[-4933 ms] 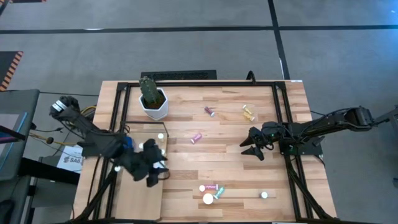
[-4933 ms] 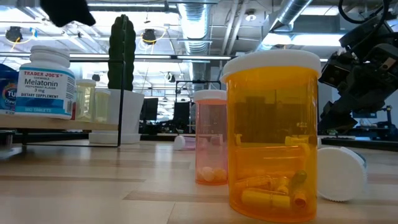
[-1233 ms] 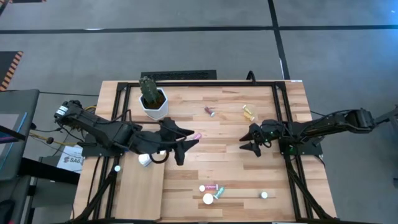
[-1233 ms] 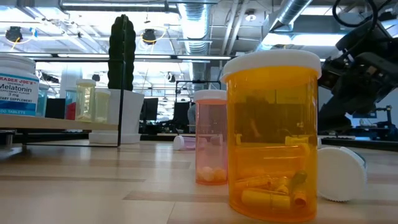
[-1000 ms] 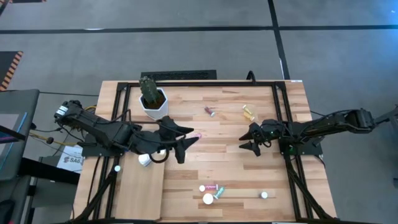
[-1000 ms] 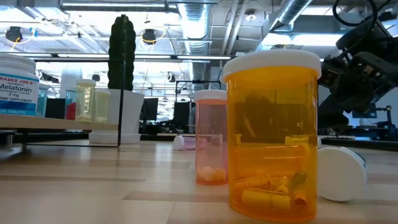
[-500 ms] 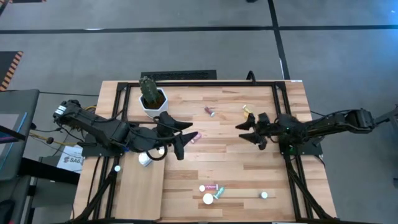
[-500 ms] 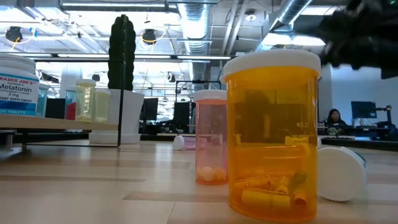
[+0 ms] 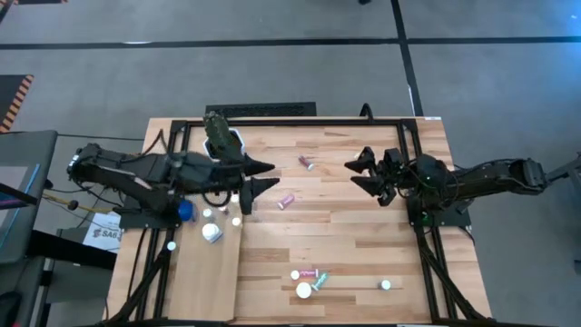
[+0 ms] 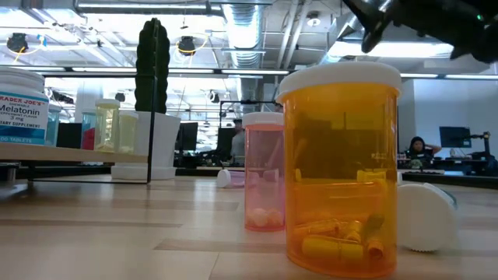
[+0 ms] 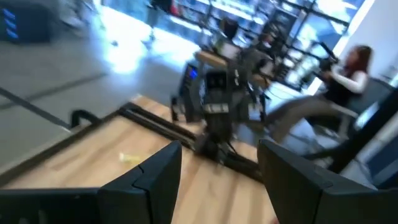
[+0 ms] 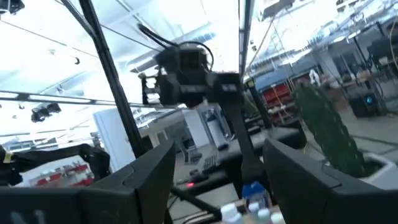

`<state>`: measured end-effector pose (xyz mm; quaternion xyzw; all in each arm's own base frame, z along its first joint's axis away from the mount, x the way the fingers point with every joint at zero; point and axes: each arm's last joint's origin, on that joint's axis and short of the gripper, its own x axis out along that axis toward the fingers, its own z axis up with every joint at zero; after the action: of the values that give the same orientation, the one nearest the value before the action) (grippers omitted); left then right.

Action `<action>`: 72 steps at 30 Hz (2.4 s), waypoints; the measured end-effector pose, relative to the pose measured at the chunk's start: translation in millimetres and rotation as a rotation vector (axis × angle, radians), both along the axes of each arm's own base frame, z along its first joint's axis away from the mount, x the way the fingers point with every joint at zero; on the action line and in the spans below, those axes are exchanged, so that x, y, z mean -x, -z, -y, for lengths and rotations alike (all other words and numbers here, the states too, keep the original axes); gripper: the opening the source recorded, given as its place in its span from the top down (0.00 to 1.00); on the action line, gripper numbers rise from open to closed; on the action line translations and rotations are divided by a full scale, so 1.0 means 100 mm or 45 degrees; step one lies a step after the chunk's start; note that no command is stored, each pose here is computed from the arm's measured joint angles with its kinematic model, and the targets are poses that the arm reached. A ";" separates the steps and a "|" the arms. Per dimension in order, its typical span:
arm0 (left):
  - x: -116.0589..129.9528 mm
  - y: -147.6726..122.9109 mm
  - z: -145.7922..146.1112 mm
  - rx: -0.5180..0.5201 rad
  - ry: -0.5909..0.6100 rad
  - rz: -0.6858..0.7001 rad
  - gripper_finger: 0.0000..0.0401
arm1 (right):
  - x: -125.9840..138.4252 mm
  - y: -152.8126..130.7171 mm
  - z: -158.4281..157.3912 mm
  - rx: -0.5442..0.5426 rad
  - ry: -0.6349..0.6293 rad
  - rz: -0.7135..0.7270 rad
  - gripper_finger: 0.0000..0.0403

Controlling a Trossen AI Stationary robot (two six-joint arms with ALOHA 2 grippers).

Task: Pick and place medicine bottles onto shelf by color
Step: Put the yellow pill bottle on the shelf

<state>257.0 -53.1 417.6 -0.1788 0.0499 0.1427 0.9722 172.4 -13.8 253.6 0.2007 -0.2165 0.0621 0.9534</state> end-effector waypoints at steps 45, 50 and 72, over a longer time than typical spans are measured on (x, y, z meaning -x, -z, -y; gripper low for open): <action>1.79 1.13 0.34 1.365 -0.664 -1.621 0.51 | -0.15 -0.04 0.44 -0.013 0.296 -0.501 0.34; 1.82 1.29 0.46 1.390 -0.700 -1.566 0.51 | -0.15 -0.04 0.44 -0.013 0.296 -0.502 0.34; 1.88 1.99 0.59 1.262 -0.674 -1.644 0.51 | -0.15 -0.04 0.44 -0.013 0.296 -0.503 0.34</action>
<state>69.4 -112.5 218.6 -0.4727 0.6071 0.4006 0.4975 187.1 -57.7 257.8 0.1877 -0.0477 -0.0897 0.9770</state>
